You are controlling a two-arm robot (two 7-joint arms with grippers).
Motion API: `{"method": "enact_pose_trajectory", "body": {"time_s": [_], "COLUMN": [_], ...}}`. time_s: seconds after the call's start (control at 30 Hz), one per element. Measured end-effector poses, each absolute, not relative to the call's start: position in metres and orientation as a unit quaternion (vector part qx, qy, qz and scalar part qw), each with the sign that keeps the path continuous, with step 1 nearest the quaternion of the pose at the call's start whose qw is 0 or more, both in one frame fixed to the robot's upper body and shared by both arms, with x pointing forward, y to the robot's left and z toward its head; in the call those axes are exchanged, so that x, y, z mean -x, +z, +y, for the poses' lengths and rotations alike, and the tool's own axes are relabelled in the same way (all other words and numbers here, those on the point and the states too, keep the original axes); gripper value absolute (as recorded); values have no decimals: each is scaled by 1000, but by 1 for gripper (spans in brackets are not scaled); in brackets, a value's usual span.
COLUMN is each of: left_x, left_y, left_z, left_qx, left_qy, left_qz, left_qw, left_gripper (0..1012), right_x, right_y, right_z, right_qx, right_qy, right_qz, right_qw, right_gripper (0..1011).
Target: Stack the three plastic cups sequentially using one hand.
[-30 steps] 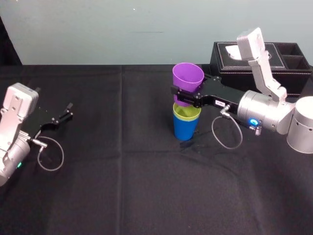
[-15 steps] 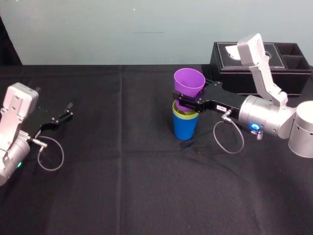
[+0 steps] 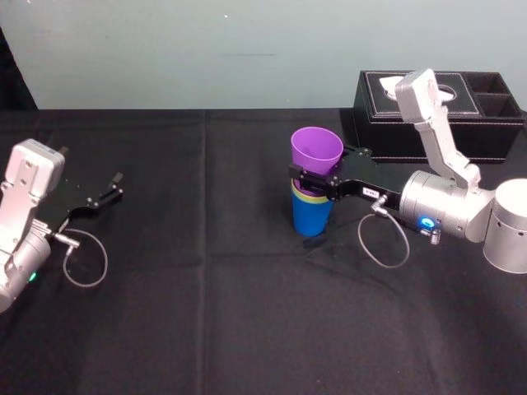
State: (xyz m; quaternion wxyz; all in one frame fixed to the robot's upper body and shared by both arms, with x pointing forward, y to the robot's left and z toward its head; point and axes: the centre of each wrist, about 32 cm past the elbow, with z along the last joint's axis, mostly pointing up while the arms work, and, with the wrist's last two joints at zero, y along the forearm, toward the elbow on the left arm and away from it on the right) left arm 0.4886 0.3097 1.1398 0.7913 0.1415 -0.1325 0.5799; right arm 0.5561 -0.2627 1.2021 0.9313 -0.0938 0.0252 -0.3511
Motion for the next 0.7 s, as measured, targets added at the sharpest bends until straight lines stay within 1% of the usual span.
{"method": "enact_pose_trajectory", "body": {"time_s": [0.4,0.47,0.5,0.6,0.63,0.7], "left_x": [-489,-489,-489,-489,-489,-489], "left_y": [1140,1140,1140,1140,1140,1140], "left_z": [310,310,310,310,310,310], "left_qx": [-141,-141,-141,-141,-141,-142], "left_qy": [580,580,580,580,580,580], "left_qz": [-132,-132,-132,-132,-132,-132], "left_qw": [791,791,791,791,791,791], "left_gripper": [1011,1012,1011,1011,1012,1011], "right_x": [-556,-556,-556,-556,-556,-556], "right_y": [1201,1201,1201,1201,1201,1201], "right_z": [-263,-263,-263,-263,-263,-263], "right_qx": [95,95,95,95,95,95], "right_qy": [-349,-349,-349,-349,-349,-349], "right_qz": [27,27,27,27,27,26], "right_qw": [932,932,932,932,932,932], "right_gripper": [726,751,789,840,892,922]}}
